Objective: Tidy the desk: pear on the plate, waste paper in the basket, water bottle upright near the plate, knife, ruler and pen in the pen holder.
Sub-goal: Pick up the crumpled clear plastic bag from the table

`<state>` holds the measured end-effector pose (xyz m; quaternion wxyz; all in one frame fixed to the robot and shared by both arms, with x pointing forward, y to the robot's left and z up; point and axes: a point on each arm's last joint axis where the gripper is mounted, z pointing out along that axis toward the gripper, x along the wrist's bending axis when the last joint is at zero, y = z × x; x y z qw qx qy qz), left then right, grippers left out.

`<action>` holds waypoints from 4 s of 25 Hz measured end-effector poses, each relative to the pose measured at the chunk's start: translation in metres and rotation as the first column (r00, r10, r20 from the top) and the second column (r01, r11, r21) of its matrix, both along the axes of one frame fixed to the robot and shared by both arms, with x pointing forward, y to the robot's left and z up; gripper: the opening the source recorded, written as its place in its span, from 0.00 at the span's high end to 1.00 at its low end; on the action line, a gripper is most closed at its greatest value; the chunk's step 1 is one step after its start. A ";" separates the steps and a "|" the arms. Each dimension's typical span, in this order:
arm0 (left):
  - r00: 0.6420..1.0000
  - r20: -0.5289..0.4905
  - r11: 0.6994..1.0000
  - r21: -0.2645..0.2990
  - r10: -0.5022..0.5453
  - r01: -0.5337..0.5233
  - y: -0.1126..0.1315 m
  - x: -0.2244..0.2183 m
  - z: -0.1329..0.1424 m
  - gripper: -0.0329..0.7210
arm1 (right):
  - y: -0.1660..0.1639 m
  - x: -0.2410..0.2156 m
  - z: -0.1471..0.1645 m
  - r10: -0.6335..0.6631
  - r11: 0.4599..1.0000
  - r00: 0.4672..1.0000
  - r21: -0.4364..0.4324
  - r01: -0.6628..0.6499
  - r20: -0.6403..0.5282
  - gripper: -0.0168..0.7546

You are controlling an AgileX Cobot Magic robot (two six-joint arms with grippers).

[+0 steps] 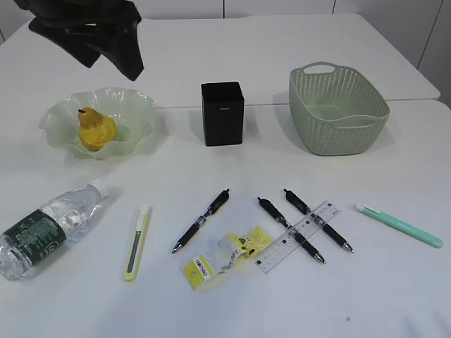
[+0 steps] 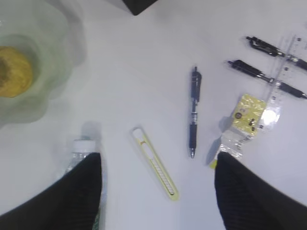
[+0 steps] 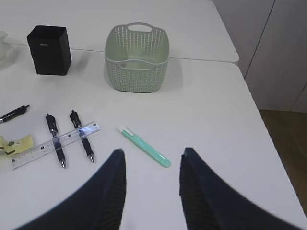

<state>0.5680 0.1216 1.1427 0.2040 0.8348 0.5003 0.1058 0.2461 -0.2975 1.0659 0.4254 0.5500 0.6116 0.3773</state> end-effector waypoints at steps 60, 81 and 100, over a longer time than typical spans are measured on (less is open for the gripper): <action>1.000 -0.005 0.998 -0.065 -0.018 0.018 0.109 -0.221 -0.067 0.27 | 0.016 0.077 0.057 0.249 0.959 0.937 -0.076 -0.274 -0.243 0.57; 0.997 0.081 0.996 -0.087 -0.011 0.018 0.107 -0.214 -0.065 0.27 | 0.053 0.194 0.048 0.442 0.869 0.599 0.155 -0.469 -0.667 0.57; 0.997 0.081 0.996 -0.087 -0.011 0.018 0.107 -0.214 -0.065 0.27 | 0.090 0.213 0.009 0.388 0.799 0.396 0.089 -0.595 -0.832 0.57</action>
